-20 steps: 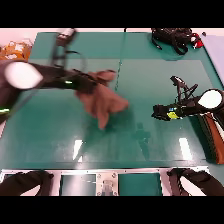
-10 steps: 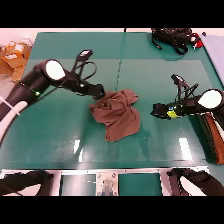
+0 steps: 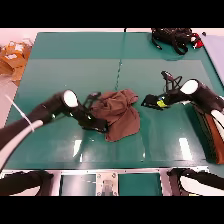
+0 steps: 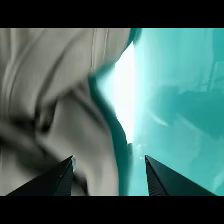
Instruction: Fold the shirts.
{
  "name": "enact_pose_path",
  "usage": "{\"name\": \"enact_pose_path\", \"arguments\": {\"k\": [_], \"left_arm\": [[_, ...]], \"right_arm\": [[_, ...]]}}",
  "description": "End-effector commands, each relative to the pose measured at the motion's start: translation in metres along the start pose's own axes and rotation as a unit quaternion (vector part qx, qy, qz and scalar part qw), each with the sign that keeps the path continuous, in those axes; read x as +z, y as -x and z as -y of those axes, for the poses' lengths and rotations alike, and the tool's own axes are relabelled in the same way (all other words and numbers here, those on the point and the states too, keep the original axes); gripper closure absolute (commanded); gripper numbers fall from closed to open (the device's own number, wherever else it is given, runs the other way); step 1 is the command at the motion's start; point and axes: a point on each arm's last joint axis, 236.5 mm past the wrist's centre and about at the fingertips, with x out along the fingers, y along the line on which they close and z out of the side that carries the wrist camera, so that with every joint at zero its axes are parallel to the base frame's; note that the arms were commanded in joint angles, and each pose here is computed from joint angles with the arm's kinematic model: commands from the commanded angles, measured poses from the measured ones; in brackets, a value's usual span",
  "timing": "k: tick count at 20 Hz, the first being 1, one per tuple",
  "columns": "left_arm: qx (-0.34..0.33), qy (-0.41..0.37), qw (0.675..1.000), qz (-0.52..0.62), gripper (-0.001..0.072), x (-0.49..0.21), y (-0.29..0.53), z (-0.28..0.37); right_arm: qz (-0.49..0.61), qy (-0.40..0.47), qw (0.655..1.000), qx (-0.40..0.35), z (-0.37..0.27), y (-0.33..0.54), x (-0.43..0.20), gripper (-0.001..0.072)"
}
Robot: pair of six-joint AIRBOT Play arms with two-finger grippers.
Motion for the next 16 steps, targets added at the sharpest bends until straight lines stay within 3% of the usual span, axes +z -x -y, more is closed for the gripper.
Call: {"name": "enact_pose_path", "arguments": {"k": [1,5,6,7,9,10,11,12,13,16], "left_arm": [[0.003,0.028,0.998,0.063,-0.0011,0.003,-0.041,0.006],[0.013,0.051,0.997,0.064,-0.0010,0.004,-0.063,-0.003],[0.012,0.061,0.997,0.055,0.0041,0.001,-0.069,-0.005],[0.010,0.068,0.996,0.048,0.0205,-0.001,-0.072,-0.005],[0.010,0.065,0.997,0.040,0.0629,-0.005,-0.072,-0.004],[0.009,0.049,0.998,0.034,0.0674,-0.008,-0.069,-0.002],[0.018,0.027,0.999,0.022,0.0674,-0.015,-0.063,-0.003],[0.038,0.003,0.999,0.006,0.0674,-0.024,-0.055,-0.007],[0.075,-0.016,0.997,-0.005,0.0674,-0.030,-0.041,-0.018],[0.263,-0.063,0.963,0.010,0.0675,-0.030,0.039,-0.078]], "right_arm": [[-0.015,-0.020,0.999,0.030,-0.002,-0.037,0.033,0.0198],[-0.024,-0.045,0.996,0.074,-0.015,-0.066,0.058,0.0198],[-0.028,-0.057,0.994,0.084,-0.017,-0.073,0.059,0.0198],[-0.033,-0.071,0.992,0.098,-0.021,-0.080,0.060,0.0198],[-0.040,-0.078,0.988,0.130,-0.030,-0.091,0.060,0.0199],[-0.044,-0.087,0.984,0.147,-0.035,-0.095,0.060,0.0221],[-0.045,-0.088,0.982,0.160,-0.039,-0.098,0.060,0.0358],[-0.042,-0.082,0.982,0.166,-0.041,-0.098,0.061,0.0563],[-0.036,-0.074,0.982,0.167,-0.038,-0.096,0.065,0.0694],[-0.019,-0.069,0.981,0.180,-0.026,-0.070,0.086,0.0696]]}}
